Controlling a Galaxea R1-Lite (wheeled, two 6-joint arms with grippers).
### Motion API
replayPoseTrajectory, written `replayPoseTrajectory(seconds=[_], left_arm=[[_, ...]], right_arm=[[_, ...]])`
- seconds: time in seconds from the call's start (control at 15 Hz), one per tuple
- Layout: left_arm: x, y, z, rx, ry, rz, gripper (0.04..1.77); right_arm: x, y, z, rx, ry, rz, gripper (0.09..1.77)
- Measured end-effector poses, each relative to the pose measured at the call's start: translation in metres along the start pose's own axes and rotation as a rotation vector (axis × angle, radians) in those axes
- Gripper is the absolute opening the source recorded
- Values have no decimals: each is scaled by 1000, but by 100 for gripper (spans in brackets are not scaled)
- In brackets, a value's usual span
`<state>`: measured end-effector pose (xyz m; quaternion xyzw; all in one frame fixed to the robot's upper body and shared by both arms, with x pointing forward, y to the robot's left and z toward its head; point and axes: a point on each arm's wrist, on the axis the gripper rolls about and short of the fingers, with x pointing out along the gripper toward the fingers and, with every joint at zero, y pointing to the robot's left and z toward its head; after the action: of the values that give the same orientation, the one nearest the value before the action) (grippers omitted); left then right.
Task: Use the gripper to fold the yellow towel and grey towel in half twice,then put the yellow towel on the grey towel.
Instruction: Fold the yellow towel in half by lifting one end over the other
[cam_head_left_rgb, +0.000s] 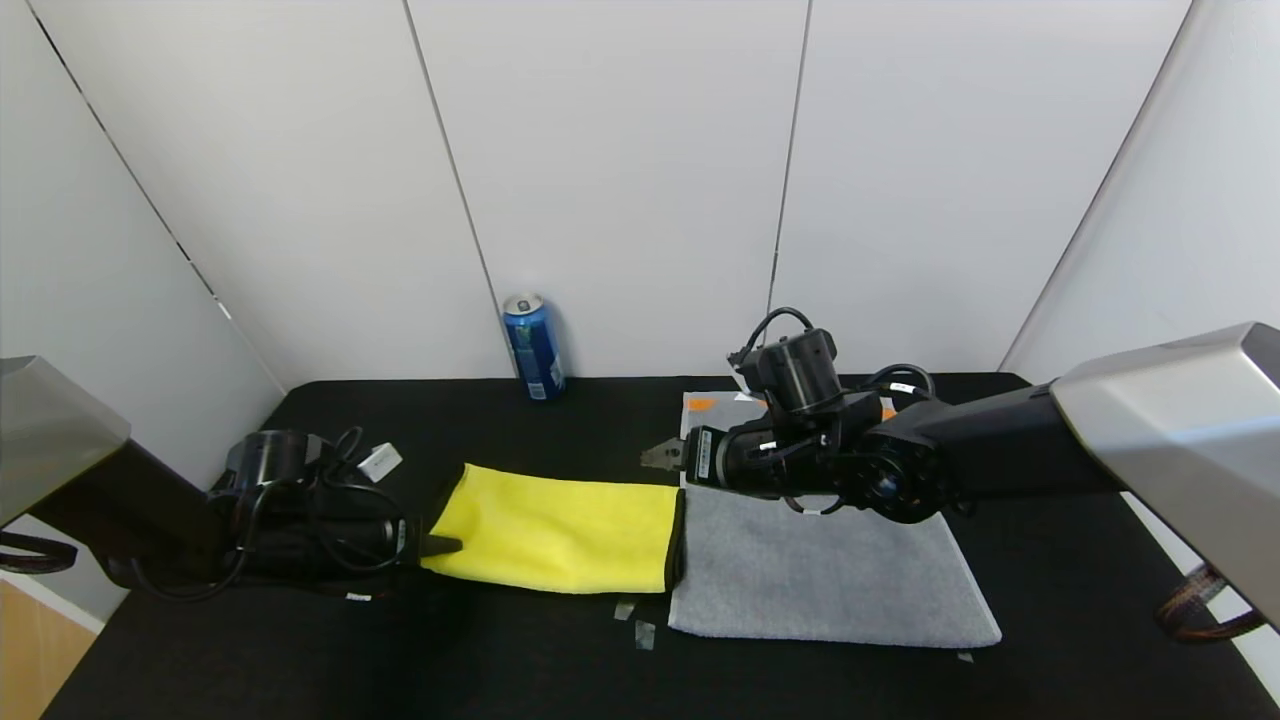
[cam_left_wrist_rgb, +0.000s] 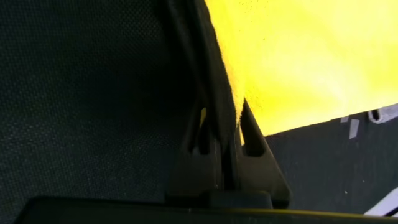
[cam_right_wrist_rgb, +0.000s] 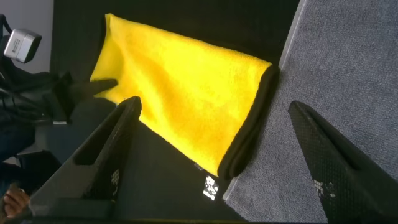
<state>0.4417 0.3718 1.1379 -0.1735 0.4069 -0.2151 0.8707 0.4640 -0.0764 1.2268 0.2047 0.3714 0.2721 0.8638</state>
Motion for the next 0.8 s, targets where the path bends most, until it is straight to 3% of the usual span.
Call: replayPoseTrajectory(seconds=[0.4, 0.8], left_arm=[[-10, 11, 4, -21, -33, 26, 16], [-38, 44, 18, -61, -133, 101, 16]], right_arm=[[2, -1, -1, 2, 3, -2, 171], [2, -1, -1, 3, 2, -1, 171]])
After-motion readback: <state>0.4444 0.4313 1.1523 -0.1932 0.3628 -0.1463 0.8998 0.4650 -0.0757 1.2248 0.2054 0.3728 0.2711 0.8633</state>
